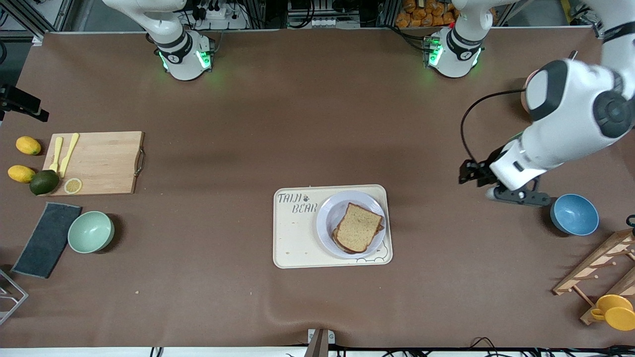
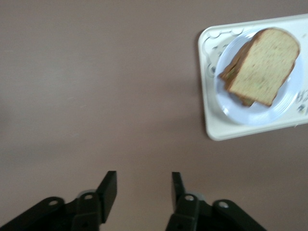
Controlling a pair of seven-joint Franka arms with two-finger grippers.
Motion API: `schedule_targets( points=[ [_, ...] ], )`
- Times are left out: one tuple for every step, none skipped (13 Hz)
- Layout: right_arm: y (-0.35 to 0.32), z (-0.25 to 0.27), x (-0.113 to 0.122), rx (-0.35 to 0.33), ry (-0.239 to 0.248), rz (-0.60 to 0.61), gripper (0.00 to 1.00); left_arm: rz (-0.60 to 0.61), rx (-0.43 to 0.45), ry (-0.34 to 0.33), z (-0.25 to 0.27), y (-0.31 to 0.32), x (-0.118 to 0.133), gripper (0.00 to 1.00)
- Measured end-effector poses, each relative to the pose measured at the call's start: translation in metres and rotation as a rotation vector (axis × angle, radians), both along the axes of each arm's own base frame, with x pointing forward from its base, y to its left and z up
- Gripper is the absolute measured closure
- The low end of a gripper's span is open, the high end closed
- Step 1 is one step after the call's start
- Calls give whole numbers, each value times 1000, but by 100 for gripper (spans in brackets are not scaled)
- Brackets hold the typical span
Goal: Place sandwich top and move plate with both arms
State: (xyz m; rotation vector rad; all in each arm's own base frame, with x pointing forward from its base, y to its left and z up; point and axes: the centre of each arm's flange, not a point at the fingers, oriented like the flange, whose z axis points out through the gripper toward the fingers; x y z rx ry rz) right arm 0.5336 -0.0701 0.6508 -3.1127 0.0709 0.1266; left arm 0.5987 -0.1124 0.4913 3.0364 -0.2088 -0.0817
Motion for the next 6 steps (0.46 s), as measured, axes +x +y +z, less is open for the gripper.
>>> schedule_targets(
  points=[
    [0,0,0,0,0,0,0,-10,42,9,22,6,-1,30],
    [0,0,0,0,0,0,0,-11,71,18,38,12,-1,19],
    [0,0,0,0,0,1,0,-3,84,20,48,19,-1,7],
    [0,0,0,0,0,1,0,9,87,14,54,28,0,0],
    [0,0,0,0,0,1,0,22,87,7,59,35,2,0],
    [0,0,0,0,0,1,0,33,89,0,63,40,3,0]
  ],
)
